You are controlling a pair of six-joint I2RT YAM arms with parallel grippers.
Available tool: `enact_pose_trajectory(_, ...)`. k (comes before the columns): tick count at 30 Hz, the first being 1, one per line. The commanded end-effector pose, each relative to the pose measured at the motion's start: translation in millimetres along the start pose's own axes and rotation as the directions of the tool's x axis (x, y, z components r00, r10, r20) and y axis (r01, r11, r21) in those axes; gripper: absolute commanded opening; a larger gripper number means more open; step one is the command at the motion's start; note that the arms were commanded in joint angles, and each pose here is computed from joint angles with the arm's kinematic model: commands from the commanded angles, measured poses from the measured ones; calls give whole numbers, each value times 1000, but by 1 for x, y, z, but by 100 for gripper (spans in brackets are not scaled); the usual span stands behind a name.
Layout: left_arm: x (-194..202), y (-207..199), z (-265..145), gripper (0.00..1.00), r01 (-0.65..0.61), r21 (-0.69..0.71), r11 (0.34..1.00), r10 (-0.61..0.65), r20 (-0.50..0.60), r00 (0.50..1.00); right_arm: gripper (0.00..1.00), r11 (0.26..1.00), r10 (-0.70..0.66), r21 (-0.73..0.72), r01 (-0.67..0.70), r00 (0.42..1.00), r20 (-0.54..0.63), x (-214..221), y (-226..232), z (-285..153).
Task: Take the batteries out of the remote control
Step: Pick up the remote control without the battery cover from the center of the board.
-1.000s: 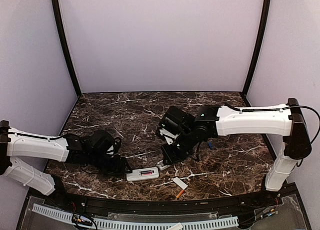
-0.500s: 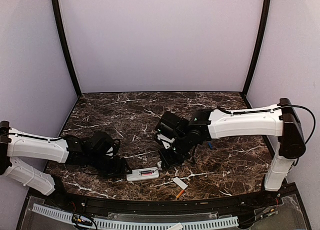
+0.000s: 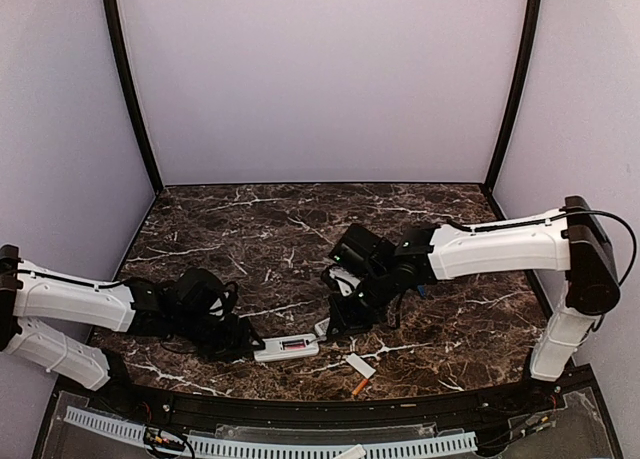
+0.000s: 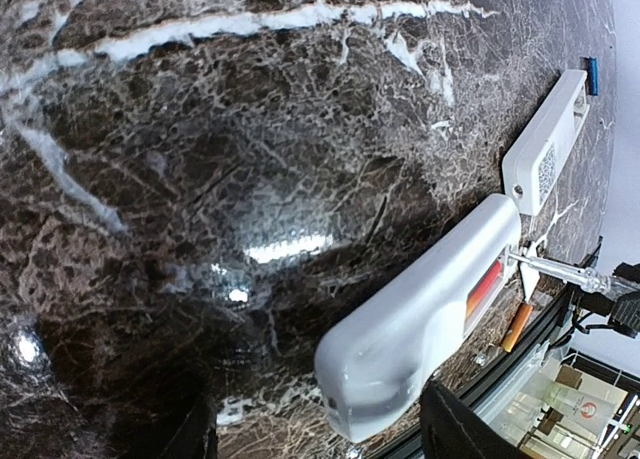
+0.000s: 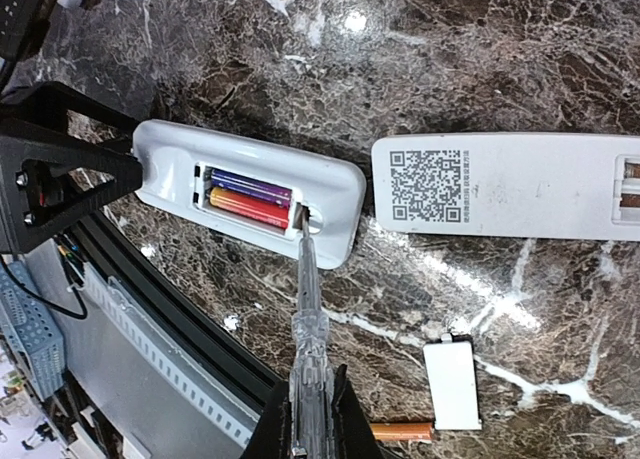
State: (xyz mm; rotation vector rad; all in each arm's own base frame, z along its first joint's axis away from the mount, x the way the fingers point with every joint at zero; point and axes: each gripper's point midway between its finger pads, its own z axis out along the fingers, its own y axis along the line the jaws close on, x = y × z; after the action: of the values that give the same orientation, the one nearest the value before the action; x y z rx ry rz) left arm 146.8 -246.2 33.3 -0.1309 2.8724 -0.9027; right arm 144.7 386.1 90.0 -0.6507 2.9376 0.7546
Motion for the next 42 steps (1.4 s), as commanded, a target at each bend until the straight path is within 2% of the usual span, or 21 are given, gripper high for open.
enact_pose_trajectory(1,4,-12,1,69,14,95,995,-13,-12,1000,0,995,94,-32,-95,995,-35,9,-21,14)
enact_pose_trajectory(7,3,-29,7,66,6,181,983,-2,-23,1000,0,991,111,-69,-113,993,-37,8,-22,18)
enact_pose_trajectory(18,-1,-48,3,50,-3,264,964,6,-12,1000,0,981,158,-112,-161,987,-40,7,-27,22)
enact_pose_trajectory(25,1,-56,-4,34,-5,307,952,9,-13,1000,0,970,186,-155,-186,982,-17,1,-23,17)
enact_pose_trajectory(31,-4,-65,-14,26,-8,348,938,1,22,1000,0,963,204,-179,-200,979,5,-3,-20,9)
enact_pose_trajectory(33,-5,-66,-17,18,-14,351,936,2,33,999,0,960,207,-194,-201,978,9,-5,-18,6)
enact_pose_trajectory(40,-4,-63,-20,0,-27,346,938,14,40,999,0,946,202,-273,-173,976,84,-15,-2,-21)
enact_pose_trajectory(42,-7,-67,-25,0,-55,343,938,36,61,997,0,950,198,-268,-160,973,121,-17,-2,-33)
